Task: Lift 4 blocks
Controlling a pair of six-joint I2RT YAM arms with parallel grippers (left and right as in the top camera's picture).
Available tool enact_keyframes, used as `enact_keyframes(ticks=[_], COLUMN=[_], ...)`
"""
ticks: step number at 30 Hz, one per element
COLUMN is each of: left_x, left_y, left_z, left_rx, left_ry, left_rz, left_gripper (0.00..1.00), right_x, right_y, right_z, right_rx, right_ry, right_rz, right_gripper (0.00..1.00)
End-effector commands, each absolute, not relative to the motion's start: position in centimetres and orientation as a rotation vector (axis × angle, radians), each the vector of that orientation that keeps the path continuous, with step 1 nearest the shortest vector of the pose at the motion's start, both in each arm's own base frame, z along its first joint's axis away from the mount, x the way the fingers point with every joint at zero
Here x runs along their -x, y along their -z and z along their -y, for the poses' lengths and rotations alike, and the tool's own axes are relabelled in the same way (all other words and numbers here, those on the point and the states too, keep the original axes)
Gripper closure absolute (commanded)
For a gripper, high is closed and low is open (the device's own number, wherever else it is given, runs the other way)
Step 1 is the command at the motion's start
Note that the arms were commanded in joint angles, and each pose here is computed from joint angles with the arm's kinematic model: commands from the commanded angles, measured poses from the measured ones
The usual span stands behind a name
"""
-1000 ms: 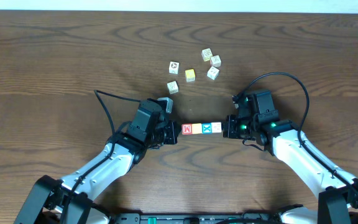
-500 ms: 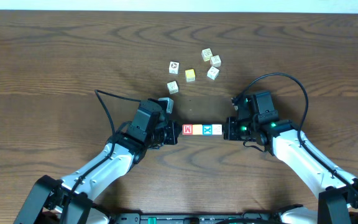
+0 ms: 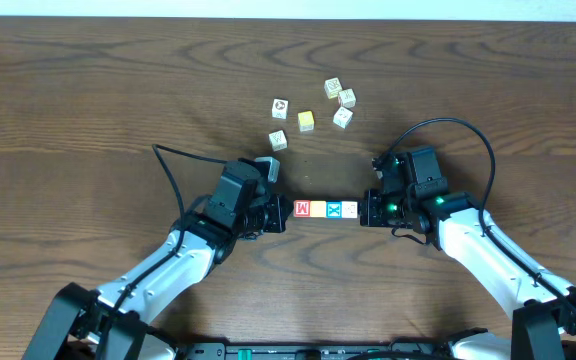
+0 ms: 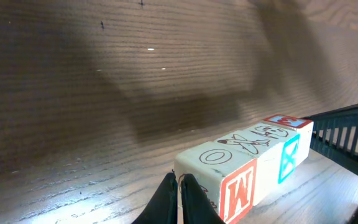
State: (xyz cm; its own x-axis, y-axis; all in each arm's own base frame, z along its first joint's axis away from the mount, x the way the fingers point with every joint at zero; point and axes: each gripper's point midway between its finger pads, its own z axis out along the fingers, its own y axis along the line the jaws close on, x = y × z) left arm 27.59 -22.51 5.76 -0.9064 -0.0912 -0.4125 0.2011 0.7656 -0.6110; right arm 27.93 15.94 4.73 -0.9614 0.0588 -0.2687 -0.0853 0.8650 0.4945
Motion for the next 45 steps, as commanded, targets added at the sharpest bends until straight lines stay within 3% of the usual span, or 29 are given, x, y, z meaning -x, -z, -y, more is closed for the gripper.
enact_keyframes(ticks=[1,45], left_x=[-25.9,-26.2], left_y=[-9.2,-10.7], left_z=[25.9,26.1], left_rx=[-0.260,-0.271], left_ry=[1.171,1.179], left_rz=[-2.474,-2.430], left_gripper=[0.93,0.92], right_x=[-27.4,-27.0], right_y=[-9.5,-9.4], right_z=[-20.7,-20.6], right_rx=[0.213,0.237], right_ry=[-1.108,-1.099], right_rz=[-2.651,-2.670], right_gripper=[0.99,0.99])
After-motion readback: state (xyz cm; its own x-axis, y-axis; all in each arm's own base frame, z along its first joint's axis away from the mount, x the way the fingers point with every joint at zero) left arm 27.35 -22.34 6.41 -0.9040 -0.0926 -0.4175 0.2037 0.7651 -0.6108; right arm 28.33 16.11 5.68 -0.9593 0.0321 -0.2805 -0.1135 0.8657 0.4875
